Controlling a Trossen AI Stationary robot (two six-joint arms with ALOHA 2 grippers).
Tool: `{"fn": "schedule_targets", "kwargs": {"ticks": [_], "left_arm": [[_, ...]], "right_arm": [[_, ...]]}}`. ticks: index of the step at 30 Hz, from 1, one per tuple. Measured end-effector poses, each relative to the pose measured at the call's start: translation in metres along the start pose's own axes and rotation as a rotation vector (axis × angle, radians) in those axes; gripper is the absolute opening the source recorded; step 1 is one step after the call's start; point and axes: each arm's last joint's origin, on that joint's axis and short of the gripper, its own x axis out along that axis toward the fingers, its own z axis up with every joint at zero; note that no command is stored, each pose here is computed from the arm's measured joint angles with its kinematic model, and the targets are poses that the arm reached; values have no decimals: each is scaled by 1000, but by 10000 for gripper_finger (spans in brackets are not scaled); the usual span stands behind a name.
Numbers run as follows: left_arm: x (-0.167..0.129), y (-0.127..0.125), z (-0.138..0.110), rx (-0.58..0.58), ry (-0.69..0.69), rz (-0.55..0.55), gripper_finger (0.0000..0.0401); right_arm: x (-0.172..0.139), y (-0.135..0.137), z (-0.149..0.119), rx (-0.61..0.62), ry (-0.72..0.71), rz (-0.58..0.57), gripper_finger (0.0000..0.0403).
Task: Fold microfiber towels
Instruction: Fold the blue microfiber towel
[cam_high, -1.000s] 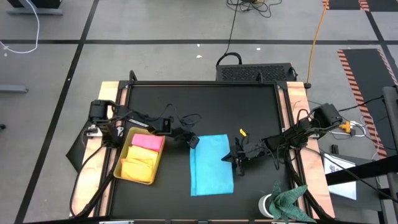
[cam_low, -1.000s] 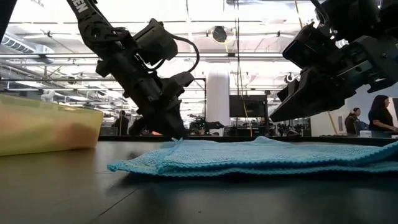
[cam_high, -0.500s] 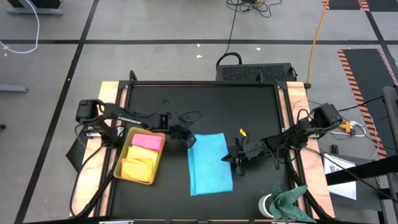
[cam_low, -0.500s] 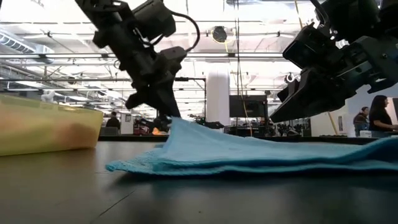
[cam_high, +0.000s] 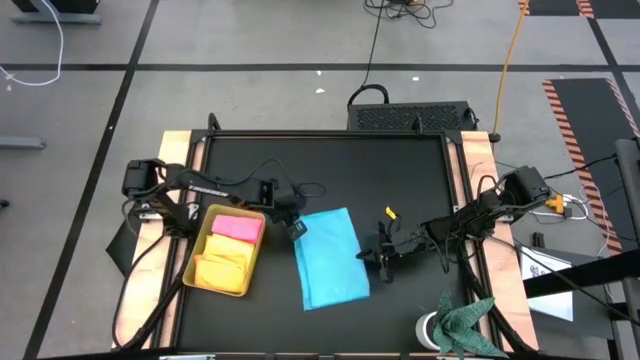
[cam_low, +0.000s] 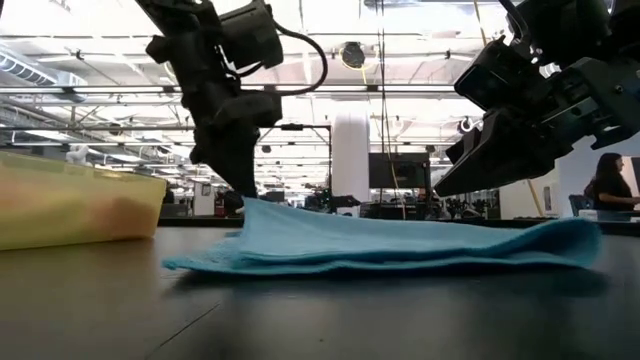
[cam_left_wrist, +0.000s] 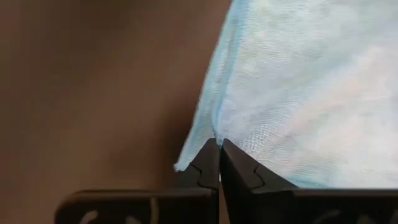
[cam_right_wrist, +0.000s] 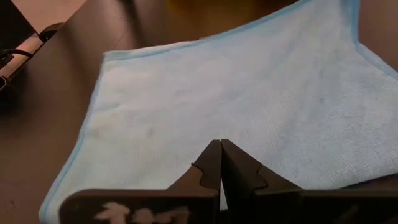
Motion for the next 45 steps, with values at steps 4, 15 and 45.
{"fn": "schedule_targets", "kwargs": {"ticks": [4, 15, 45], "left_arm": [[2, 2, 0, 79, -14, 55, 10], [-2, 33, 4, 119, 172, 120, 188], [35, -94, -48, 705, -6, -336, 98]], "right_arm": [[0, 0, 0, 0, 0, 0, 0], [0, 1, 2, 23, -20, 5, 2], [14, -96, 27, 174, 62, -503, 4]]}}
